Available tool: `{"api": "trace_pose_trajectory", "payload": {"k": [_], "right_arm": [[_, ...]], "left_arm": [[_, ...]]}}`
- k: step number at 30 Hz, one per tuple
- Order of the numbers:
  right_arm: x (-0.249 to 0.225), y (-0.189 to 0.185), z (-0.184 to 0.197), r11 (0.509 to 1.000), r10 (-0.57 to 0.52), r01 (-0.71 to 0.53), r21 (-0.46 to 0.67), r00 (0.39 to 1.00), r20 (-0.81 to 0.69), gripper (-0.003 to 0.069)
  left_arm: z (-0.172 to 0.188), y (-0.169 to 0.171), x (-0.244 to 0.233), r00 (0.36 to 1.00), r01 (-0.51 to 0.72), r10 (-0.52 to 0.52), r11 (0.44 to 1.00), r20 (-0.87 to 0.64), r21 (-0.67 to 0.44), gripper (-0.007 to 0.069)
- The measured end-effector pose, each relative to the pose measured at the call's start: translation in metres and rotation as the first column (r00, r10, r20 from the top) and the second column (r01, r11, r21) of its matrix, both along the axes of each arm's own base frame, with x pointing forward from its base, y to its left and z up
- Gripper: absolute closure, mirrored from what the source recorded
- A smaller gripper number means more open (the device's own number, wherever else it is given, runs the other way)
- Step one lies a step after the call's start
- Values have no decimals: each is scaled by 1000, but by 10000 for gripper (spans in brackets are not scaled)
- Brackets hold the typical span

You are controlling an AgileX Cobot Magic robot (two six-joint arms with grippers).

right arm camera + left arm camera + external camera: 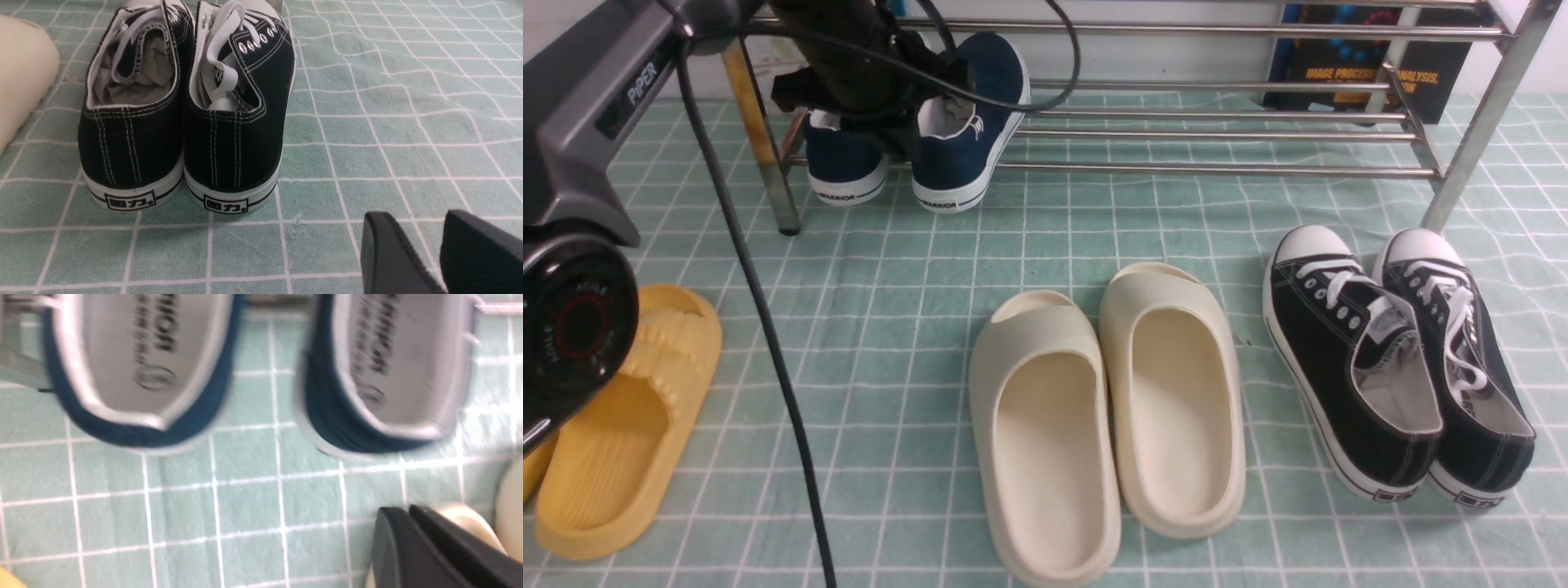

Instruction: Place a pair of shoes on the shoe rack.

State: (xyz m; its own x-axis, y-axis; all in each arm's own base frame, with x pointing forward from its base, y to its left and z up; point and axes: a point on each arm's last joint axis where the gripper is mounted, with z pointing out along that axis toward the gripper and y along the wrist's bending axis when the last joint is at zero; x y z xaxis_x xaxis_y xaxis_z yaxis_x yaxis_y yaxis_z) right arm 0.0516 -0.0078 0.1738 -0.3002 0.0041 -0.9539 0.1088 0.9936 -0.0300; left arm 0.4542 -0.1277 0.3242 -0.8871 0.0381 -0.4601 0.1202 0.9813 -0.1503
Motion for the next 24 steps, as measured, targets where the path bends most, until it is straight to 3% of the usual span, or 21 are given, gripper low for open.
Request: {"api": "trace_pose_trajectory", "payload": {"k": [6,10,14,20,24], "right_arm": [[0,0,0,1000,0,0,0,1000,0,419],[0,0,0,1000,0,0,0,1000,0,419],[0,0,0,1000,0,0,0,1000,0,419],[0,0,0,1000,0,0,0,1000,0,419],[0,0,0,1000,0,0,0,1000,0,419]], "left_arm": [[68,-3,-40,988,31,-33,999,149,17,638],[140,16,-104,955,31,-24,999,295,-20,638],[161,32,-154,944,31,-20,999,329,-28,638],[141,56,-225,964,3,4,1000,265,-25,638],[127,70,-271,948,-33,57,996,314,-83,638]]}}
